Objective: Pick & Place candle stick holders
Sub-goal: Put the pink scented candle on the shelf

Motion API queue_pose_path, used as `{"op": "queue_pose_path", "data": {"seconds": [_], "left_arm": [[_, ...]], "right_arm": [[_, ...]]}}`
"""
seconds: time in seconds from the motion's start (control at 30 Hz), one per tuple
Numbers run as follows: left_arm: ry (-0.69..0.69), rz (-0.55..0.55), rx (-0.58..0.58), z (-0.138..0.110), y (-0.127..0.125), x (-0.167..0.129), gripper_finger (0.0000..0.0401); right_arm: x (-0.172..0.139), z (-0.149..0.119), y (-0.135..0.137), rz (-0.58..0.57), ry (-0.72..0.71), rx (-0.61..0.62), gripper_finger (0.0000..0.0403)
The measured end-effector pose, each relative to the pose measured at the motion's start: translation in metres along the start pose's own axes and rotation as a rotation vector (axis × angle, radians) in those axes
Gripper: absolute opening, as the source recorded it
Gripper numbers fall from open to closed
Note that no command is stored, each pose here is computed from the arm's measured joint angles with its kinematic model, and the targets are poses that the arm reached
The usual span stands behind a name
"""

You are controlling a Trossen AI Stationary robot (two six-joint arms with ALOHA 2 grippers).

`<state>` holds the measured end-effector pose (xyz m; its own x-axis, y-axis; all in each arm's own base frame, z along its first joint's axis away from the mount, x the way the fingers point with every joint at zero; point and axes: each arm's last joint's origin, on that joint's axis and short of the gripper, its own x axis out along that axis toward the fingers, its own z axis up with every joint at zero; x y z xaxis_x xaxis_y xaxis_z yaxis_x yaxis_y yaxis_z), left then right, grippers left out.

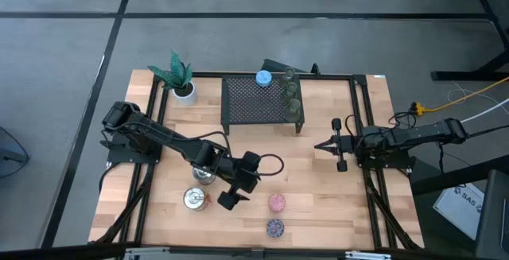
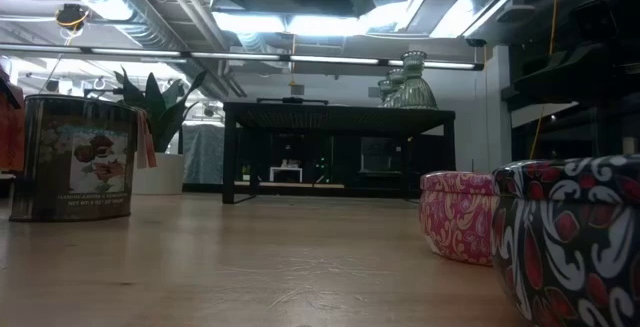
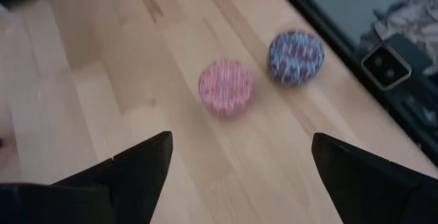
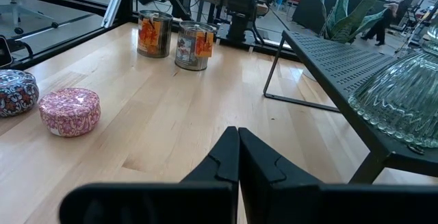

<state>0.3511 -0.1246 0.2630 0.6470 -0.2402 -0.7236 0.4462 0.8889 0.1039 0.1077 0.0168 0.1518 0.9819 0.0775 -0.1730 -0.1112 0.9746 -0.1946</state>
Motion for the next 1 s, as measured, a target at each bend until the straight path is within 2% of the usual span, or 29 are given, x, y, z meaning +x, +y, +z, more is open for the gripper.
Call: {"op": "queue_pose_path", "data": {"seconds": [0.17, 0.37, 0.6, 0.73, 1.0], "left_arm": [[-0.045, 0.038, 0.010, 0.005, 0.002, 0.000, 0.0346], [-0.060, 0.060, 0.088, 0.007, 0.003, 0.000, 0.0346], [-0.114, 0.079, 0.127, 0.011, 0.010, 0.000, 0.0336], [-0.086, 0.074, 0.132, 0.013, 0.015, 0.012, 0.0322], [-0.007, 0.017, 0.264, 0.029, 0.020, 0.055, 0.0309]], "right_arm": [[0.000, 0.000, 0.000, 0.000, 0.000, 0.000, 0.0003], [0.000, 0.000, 0.000, 0.000, 0.000, 0.000, 0.0003], [0.000, 0.000, 0.000, 0.000, 0.001, 0.000, 0.0003], [0.000, 0.000, 0.000, 0.000, 0.000, 0.000, 0.0003], [0.000, 0.000, 0.000, 0.000, 0.000, 0.000, 0.0003]]}}
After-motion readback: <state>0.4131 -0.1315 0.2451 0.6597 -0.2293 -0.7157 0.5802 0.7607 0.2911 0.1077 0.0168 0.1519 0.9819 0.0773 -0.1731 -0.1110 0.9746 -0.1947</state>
